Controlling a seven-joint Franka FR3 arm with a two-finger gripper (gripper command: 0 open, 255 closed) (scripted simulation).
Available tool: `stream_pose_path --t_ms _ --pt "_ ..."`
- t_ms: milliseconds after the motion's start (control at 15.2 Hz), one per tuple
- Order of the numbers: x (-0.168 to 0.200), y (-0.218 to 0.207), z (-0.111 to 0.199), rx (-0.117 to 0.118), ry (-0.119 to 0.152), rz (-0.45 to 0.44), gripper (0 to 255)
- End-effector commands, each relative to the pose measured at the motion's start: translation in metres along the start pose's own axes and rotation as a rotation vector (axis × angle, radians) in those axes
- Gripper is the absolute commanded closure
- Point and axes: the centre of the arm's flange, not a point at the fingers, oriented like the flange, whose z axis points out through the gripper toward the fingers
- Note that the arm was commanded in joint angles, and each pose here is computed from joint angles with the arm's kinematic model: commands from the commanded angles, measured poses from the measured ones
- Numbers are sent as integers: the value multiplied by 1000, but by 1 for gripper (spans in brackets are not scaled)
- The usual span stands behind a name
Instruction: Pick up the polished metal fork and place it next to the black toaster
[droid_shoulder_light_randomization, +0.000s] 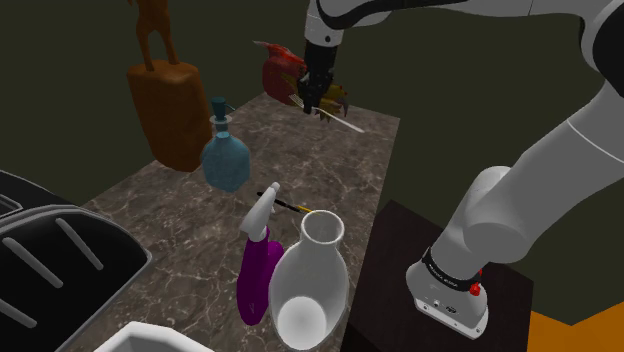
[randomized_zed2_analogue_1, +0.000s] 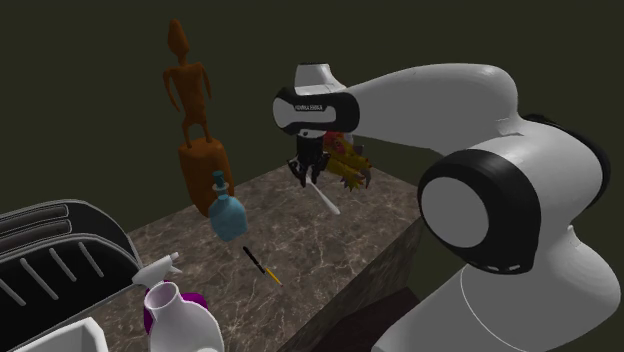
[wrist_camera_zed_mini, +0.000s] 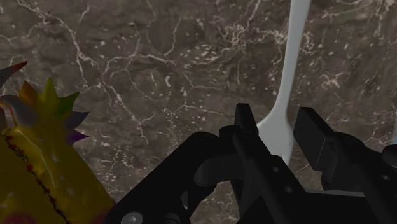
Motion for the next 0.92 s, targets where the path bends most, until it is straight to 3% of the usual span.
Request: stream_pose_path --t_ms 0,858 --pt "0 0 -10 0 -1 0 255" --pt "3 -1 -79 0 -1 0 255"
